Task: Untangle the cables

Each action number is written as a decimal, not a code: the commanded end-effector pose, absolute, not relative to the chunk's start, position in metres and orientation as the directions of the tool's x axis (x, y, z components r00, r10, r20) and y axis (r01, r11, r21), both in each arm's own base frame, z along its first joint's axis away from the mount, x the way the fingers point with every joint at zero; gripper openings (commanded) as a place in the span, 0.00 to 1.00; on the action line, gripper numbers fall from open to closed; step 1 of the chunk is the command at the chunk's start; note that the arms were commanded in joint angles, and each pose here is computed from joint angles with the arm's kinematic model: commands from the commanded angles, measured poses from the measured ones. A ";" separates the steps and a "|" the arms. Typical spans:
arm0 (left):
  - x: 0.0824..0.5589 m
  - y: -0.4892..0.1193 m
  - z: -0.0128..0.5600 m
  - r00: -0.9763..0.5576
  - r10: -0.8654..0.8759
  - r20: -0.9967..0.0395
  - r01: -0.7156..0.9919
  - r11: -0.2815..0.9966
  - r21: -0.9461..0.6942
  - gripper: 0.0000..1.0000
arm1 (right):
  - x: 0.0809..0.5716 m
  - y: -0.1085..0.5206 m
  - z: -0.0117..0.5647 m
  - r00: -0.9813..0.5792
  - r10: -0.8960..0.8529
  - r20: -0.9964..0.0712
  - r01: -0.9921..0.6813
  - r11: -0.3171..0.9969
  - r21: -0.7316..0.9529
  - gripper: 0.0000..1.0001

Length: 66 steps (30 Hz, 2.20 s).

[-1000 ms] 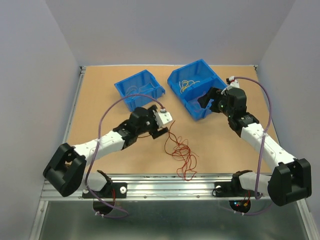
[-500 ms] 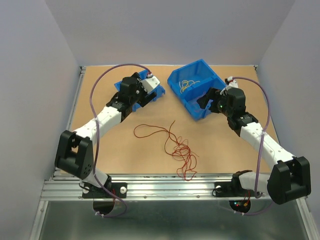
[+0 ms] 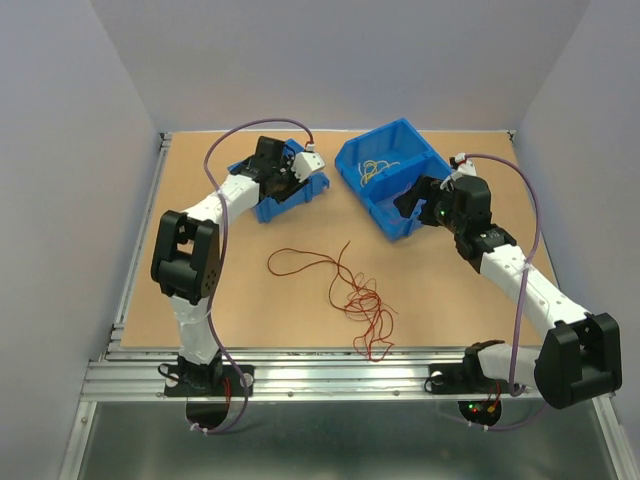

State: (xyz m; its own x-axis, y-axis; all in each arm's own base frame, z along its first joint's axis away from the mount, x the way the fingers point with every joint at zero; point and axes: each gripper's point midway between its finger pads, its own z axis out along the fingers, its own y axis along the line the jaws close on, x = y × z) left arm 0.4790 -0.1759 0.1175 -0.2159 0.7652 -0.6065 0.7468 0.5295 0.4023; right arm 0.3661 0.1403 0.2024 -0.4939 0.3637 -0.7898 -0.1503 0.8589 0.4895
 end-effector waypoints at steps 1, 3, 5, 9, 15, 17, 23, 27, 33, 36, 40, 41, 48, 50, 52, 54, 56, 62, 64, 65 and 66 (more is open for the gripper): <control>0.471 -0.168 0.126 -0.229 0.771 -0.594 0.776 0.513 0.367 0.45 | 0.373 0.145 0.227 -0.431 0.364 -0.826 -0.209 0.850 0.484 0.89; 0.468 -0.164 0.133 -0.202 0.783 -0.589 0.770 0.498 0.398 0.24 | 0.373 0.145 0.228 -0.430 0.364 -0.826 -0.210 0.850 0.484 0.89; 0.462 -0.158 0.139 -0.177 0.794 -0.581 0.758 0.487 0.434 0.00 | 0.373 0.146 0.226 -0.434 0.363 -0.824 -0.209 0.850 0.484 0.89; 0.443 -0.134 0.127 -0.169 0.817 -0.551 0.693 0.496 0.523 0.00 | 0.374 0.146 0.227 -0.434 0.364 -0.824 -0.210 0.848 0.486 0.89; 0.431 -0.107 0.155 -0.045 0.827 -0.561 0.482 0.510 0.713 0.00 | 0.374 0.147 0.225 -0.439 0.362 -0.822 -0.212 0.848 0.487 0.89; 0.416 -0.098 0.141 -0.009 0.854 -0.520 0.463 0.464 0.755 0.00 | 0.374 0.147 0.224 -0.442 0.362 -0.821 -0.210 0.848 0.487 0.89; 0.396 -0.089 0.168 0.174 0.882 -0.439 0.284 0.382 0.880 0.00 | 0.374 0.148 0.225 -0.443 0.364 -0.819 -0.212 0.845 0.490 0.89; 0.397 -0.090 0.169 0.181 0.891 -0.417 0.280 0.360 0.890 0.00 | 0.373 0.148 0.227 -0.438 0.364 -0.822 -0.217 0.845 0.490 0.89; 0.396 -0.084 0.179 0.180 0.895 -0.408 0.230 0.365 0.902 0.00 | 0.372 0.148 0.228 -0.436 0.364 -0.823 -0.219 0.844 0.490 0.89; 0.395 -0.083 0.181 0.171 0.893 -0.415 0.218 0.377 0.900 0.00 | 0.372 0.148 0.228 -0.437 0.365 -0.822 -0.220 0.843 0.492 0.89; 0.398 -0.090 0.173 0.135 0.871 -0.473 0.327 0.411 0.851 0.00 | 0.373 0.151 0.227 -0.448 0.357 -0.820 -0.232 0.839 0.492 0.89; 0.399 -0.099 0.170 0.130 0.847 -0.516 0.398 0.432 0.809 0.00 | 0.376 0.153 0.227 -0.452 0.350 -0.821 -0.239 0.839 0.489 0.88; 0.402 -0.124 0.181 0.131 0.775 -0.618 0.508 0.483 0.713 0.00 | 0.401 0.182 0.213 -0.542 0.262 -0.798 -0.237 0.864 0.445 0.86; 0.400 -0.127 0.182 0.145 0.768 -0.624 0.519 0.477 0.709 0.00 | 0.409 0.202 0.219 -0.539 0.214 -0.814 -0.237 0.890 0.391 0.86; 0.396 -0.133 0.181 0.172 0.767 -0.619 0.542 0.451 0.709 0.00 | 0.430 0.214 0.220 -0.526 0.159 -0.836 -0.216 0.925 0.313 0.86; 0.393 -0.137 0.178 0.177 0.761 -0.624 0.572 0.436 0.694 0.00 | 0.439 0.224 0.200 -0.549 0.078 -0.832 -0.203 0.953 0.224 0.86; 0.393 -0.142 0.179 0.177 0.756 -0.630 0.599 0.426 0.679 0.00 | 0.456 0.228 0.213 -0.519 0.067 -0.852 -0.193 0.962 0.193 0.86; 0.398 -0.154 0.166 0.109 0.750 -0.652 0.699 0.409 0.587 0.00 | 0.505 0.228 0.181 -0.525 -0.077 -0.848 -0.161 0.987 0.010 0.85; 0.402 -0.154 0.162 0.085 0.751 -0.655 0.706 0.418 0.571 0.00 | 0.524 0.228 0.185 -0.510 -0.115 -0.853 -0.145 0.988 -0.047 0.83; 0.404 -0.154 0.161 0.074 0.752 -0.656 0.708 0.423 0.566 0.00 | 0.533 0.225 0.174 -0.524 -0.148 -0.839 -0.126 0.987 -0.095 0.81; 0.406 -0.155 0.161 0.073 0.749 -0.658 0.710 0.424 0.562 0.00 | 0.534 0.221 0.162 -0.541 -0.172 -0.823 -0.120 0.985 -0.126 0.81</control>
